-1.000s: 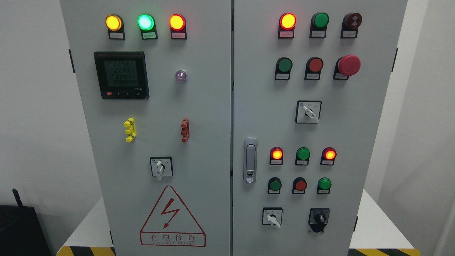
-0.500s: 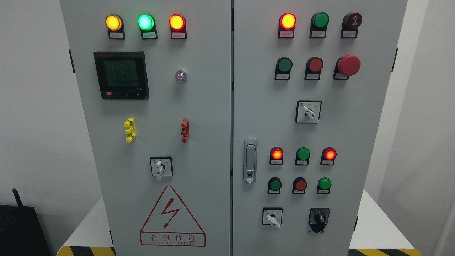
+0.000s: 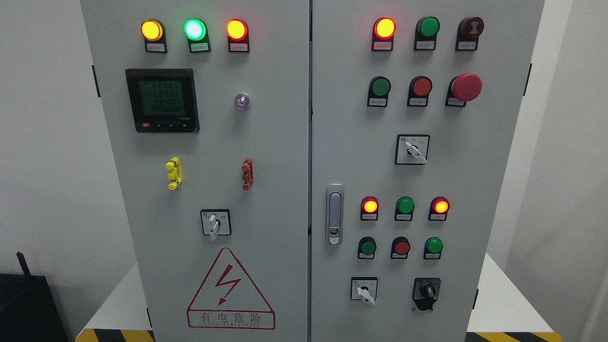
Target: Turn on light switch 1
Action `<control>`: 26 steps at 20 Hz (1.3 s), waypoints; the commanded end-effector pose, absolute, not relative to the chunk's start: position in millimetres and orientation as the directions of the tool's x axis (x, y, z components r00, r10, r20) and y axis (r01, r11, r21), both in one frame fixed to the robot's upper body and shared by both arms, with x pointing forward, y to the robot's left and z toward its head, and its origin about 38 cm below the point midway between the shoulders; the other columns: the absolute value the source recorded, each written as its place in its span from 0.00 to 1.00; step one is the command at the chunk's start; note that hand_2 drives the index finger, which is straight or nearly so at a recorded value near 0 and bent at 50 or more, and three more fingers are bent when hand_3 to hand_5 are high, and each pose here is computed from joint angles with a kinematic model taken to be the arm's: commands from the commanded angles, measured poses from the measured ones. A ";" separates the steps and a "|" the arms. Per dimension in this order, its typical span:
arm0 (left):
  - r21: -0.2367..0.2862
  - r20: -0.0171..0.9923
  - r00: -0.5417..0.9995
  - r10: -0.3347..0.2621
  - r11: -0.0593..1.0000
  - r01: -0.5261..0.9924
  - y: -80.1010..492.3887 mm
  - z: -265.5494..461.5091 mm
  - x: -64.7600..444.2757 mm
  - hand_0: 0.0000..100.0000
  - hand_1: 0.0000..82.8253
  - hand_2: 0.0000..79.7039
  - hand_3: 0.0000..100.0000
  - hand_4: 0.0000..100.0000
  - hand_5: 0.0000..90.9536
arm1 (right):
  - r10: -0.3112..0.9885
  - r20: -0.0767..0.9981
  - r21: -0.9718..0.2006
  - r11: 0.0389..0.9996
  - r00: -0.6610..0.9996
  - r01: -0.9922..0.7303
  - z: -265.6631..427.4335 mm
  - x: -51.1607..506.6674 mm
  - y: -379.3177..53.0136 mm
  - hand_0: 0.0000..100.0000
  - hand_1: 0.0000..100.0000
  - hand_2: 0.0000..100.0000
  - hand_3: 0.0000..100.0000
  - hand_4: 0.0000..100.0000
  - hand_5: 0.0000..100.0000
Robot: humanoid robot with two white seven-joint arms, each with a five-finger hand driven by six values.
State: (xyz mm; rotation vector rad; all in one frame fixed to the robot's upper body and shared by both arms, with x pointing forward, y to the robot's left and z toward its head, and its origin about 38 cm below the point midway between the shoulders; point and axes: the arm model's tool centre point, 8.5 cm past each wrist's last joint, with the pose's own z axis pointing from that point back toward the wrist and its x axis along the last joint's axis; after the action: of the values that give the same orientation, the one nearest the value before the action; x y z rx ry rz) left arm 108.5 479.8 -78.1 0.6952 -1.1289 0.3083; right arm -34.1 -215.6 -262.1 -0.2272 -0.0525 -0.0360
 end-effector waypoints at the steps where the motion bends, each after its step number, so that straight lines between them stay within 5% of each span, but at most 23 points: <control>1: 0.359 0.931 0.187 -0.312 0.711 -0.604 486.1 15.4 150.7 0.39 0.09 0.26 0.47 0.57 0.27 | -0.029 0.055 -0.223 0.974 0.998 0.041 -262.1 -34.4 -215.5 0.12 0.39 0.00 0.00 0.00 0.00; 9: 0.340 0.904 -0.042 -0.426 0.775 -0.532 442.6 83.1 205.8 0.39 0.13 0.36 0.57 0.66 0.40 | -0.029 0.057 -0.224 0.974 0.998 0.041 -262.1 -34.2 -215.6 0.12 0.39 0.00 0.00 0.00 0.00; 14: 0.298 0.889 -0.177 -0.421 0.828 -0.474 407.5 109.8 241.8 0.39 0.17 0.47 0.67 0.76 0.70 | -0.029 0.055 -0.223 0.974 0.998 0.041 -262.1 -34.4 -215.5 0.12 0.39 0.00 0.00 0.00 0.00; 18: 0.269 0.880 -0.260 -0.399 0.867 -0.420 380.1 125.5 265.8 0.38 0.19 0.50 0.70 0.78 0.73 | -0.029 0.057 -0.223 0.974 0.998 0.041 -262.1 -33.4 -215.5 0.12 0.39 0.00 0.00 0.00 0.00; 26: 0.291 0.844 -0.350 -0.407 0.895 -0.339 322.2 150.9 317.0 0.38 0.20 0.51 0.70 0.79 0.74 | -0.028 0.057 -0.223 0.974 0.998 0.040 -262.1 -34.2 -215.5 0.12 0.39 0.00 0.00 0.00 0.00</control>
State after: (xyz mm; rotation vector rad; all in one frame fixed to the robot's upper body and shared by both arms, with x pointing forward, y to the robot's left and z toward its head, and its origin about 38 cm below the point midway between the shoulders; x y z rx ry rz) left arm 275.6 395.6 104.8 0.6634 -1.7782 0.0402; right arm -34.1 -215.4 -262.1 -0.2270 -0.0525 -0.0360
